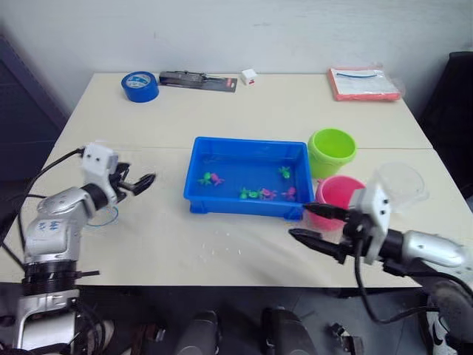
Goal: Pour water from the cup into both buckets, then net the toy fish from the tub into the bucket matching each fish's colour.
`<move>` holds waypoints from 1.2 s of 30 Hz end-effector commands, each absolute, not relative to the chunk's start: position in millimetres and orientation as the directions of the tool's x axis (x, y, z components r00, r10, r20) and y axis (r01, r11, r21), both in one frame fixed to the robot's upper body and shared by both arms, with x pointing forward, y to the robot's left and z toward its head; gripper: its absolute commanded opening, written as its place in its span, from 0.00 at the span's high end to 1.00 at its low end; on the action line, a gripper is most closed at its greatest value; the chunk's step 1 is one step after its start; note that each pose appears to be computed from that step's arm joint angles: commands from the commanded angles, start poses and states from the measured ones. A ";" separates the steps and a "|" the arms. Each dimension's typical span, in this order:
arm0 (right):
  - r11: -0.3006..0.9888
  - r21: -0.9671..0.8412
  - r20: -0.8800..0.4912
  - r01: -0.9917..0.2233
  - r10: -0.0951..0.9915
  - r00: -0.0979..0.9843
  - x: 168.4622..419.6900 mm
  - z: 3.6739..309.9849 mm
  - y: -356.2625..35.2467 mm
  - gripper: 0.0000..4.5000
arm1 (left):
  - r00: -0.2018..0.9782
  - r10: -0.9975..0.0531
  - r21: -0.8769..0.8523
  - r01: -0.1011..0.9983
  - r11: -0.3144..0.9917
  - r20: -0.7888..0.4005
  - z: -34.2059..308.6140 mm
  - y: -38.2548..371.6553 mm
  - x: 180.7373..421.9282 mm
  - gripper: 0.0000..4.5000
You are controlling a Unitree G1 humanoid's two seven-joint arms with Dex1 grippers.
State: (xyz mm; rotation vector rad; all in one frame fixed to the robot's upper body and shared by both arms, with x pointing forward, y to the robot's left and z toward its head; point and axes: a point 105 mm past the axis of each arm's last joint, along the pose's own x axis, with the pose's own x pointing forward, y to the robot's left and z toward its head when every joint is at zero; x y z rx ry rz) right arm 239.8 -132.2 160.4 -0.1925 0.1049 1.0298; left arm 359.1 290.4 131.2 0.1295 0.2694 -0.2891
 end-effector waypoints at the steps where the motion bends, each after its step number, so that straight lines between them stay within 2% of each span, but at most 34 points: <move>1: 0.464 -0.207 -0.128 -0.862 0.860 0.493 241.8 166.7 -125.4 0.00 | 0.944 -0.201 0.098 0.233 0.967 -0.263 135.1 310.6 362.0 0.00; 12: 0.448 -0.249 -0.129 -0.859 0.863 0.488 244.8 163.7 -123.1 0.00 | 0.926 -0.113 0.080 0.151 0.985 -0.361 101.1 336.0 381.7 0.00; 18: 0.473 -0.255 -0.138 -0.844 0.846 0.515 242.8 163.0 -128.6 0.00 | 0.889 -0.089 0.071 0.134 0.988 -0.450 76.5 344.5 377.0 0.00; 24: 0.475 -0.257 -0.142 -0.842 0.843 0.519 243.5 162.8 -130.0 0.00 | 0.870 -0.090 0.069 0.140 0.988 -0.485 66.3 343.3 376.2 0.00; 27: 0.479 -0.261 -0.142 -0.838 0.840 0.524 244.9 163.6 -131.6 0.00 | 0.868 -0.109 0.052 0.152 0.987 -0.484 66.9 339.6 377.7 0.20; 34: 0.485 -0.263 -0.148 -0.834 0.834 0.531 246.2 162.2 -134.4 0.00 | 0.855 -0.119 0.057 0.171 0.984 -0.504 61.2 337.2 374.9 0.92; 35: 0.485 -0.263 -0.149 -0.834 0.834 0.532 246.3 162.2 -134.6 0.00 | 0.855 -0.120 0.057 0.172 0.983 -0.505 60.9 337.2 374.6 0.98; 36: 0.485 -0.263 -0.150 -0.834 0.834 0.532 246.2 162.0 -134.9 0.00 | 0.854 -0.119 0.058 0.171 0.984 -0.506 60.7 337.5 374.3 0.98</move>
